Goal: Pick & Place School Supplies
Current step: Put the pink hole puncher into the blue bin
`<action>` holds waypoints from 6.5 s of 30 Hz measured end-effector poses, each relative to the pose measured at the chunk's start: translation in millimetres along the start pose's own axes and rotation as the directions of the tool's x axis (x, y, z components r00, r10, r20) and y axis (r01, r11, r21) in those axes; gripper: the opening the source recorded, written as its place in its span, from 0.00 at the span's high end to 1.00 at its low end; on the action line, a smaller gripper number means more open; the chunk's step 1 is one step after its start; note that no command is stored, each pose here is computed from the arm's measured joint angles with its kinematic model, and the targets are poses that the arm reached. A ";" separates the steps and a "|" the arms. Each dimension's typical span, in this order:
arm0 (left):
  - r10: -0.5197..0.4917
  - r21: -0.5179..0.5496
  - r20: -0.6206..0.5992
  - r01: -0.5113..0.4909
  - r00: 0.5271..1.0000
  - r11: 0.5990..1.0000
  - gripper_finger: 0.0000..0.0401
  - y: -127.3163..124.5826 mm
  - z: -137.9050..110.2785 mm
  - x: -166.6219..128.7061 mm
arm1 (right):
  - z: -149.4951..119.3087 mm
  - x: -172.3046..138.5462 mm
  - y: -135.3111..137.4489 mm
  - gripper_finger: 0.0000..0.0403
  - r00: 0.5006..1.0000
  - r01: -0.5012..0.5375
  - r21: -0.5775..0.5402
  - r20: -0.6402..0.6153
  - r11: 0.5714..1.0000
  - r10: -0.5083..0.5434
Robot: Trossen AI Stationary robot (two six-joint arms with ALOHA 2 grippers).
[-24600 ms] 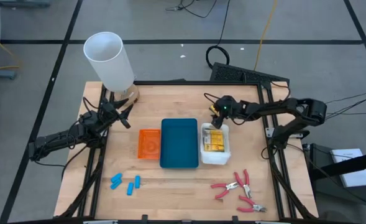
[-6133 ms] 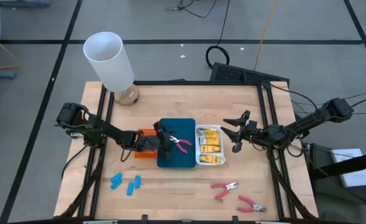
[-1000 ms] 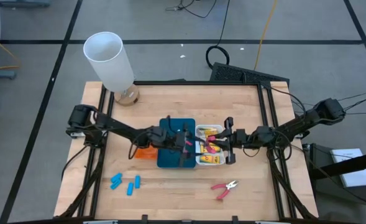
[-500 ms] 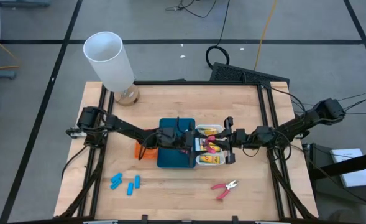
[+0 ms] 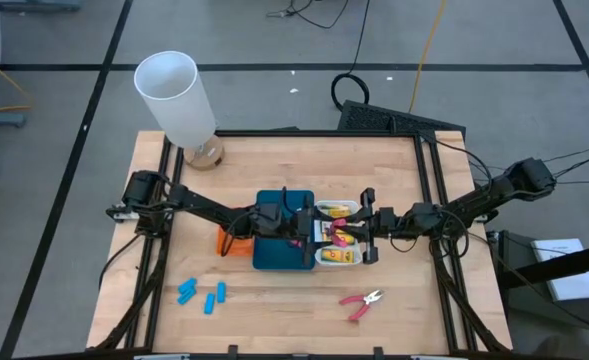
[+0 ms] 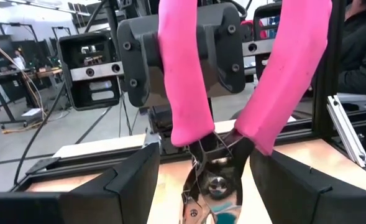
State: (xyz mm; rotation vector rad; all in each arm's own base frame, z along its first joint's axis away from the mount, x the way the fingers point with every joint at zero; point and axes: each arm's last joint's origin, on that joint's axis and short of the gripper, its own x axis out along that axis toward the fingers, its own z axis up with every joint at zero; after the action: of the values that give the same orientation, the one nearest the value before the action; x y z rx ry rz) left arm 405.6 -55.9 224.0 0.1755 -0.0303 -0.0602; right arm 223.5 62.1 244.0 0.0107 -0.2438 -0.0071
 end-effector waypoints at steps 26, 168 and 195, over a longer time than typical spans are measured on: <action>0.001 -0.044 -0.004 -0.001 1.000 0.999 0.69 0.2 2.6 -1.2 | 3.5 -5.1 -0.4 0.58 0.999 0.030 0.005 -0.044 1.000 -0.030; 0.317 -0.402 -0.099 -0.329 0.943 0.855 0.44 20.8 1.1 -170.0 | -111.7 -88.1 122.7 0.68 0.329 -0.187 0.074 -0.935 0.980 0.134; 0.305 -0.394 -0.119 -0.327 0.945 0.859 0.44 20.2 -1.1 -170.0 | -59.2 -75.1 117.8 0.76 0.537 -0.171 0.197 -0.803 0.966 0.258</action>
State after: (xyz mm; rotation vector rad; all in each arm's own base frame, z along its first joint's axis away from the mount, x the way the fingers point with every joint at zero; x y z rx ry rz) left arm 237.2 -25.2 222.3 -0.2512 0.0068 0.2683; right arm 165.5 181.0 169.7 0.0783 0.7268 0.2600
